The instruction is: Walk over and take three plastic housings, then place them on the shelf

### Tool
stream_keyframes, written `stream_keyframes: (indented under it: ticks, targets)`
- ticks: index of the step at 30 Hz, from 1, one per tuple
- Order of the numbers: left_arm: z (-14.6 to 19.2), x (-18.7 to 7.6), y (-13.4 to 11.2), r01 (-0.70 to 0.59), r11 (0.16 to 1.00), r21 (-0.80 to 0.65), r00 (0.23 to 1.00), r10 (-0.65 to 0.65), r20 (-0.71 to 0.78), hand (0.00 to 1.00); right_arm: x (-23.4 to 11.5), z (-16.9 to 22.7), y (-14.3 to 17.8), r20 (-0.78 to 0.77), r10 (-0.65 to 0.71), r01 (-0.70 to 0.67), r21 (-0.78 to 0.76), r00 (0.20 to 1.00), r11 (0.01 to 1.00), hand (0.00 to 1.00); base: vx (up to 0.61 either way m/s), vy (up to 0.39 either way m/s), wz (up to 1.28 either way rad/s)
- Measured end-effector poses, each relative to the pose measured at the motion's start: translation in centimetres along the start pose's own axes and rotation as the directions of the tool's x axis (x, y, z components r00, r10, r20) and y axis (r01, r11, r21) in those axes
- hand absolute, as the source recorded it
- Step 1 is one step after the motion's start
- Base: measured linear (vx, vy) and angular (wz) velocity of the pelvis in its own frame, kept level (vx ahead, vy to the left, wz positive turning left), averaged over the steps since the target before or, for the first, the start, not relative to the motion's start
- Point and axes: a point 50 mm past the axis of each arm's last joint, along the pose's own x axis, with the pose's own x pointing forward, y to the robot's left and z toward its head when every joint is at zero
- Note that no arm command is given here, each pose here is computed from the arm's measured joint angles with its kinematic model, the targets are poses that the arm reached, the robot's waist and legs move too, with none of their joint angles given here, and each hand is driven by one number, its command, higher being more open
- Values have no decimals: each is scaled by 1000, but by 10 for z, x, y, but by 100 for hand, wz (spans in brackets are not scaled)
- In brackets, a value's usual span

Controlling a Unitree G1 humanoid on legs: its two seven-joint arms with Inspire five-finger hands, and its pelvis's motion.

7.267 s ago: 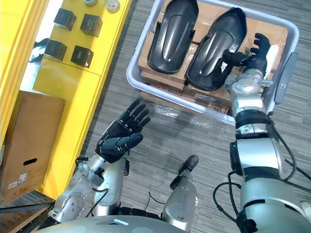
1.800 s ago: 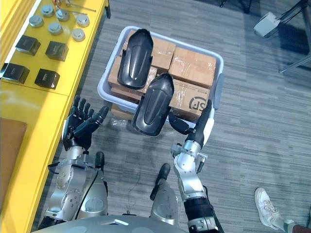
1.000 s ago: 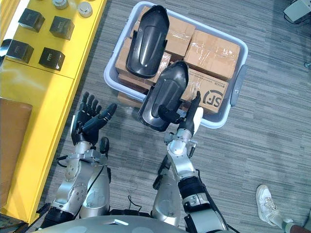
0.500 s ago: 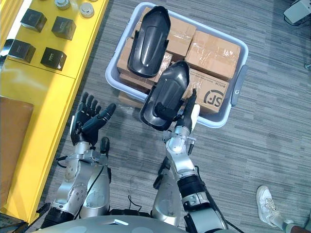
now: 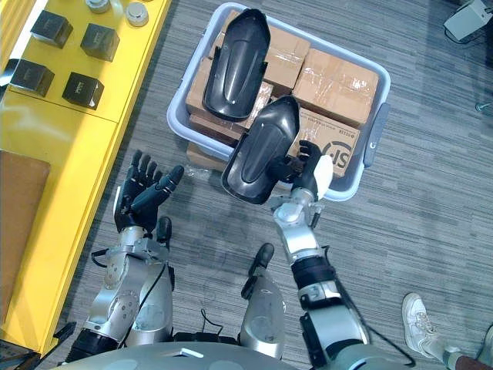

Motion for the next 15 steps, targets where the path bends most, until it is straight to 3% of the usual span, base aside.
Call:
stream_keyframes:
  ticks: [15]
  targets:
    - [4, 2, 10, -28, 995, -92, 999, 31, 33, 100, 54, 23, -43, -41, -139, 137, -52, 989, 989, 0, -7, -17, 6]
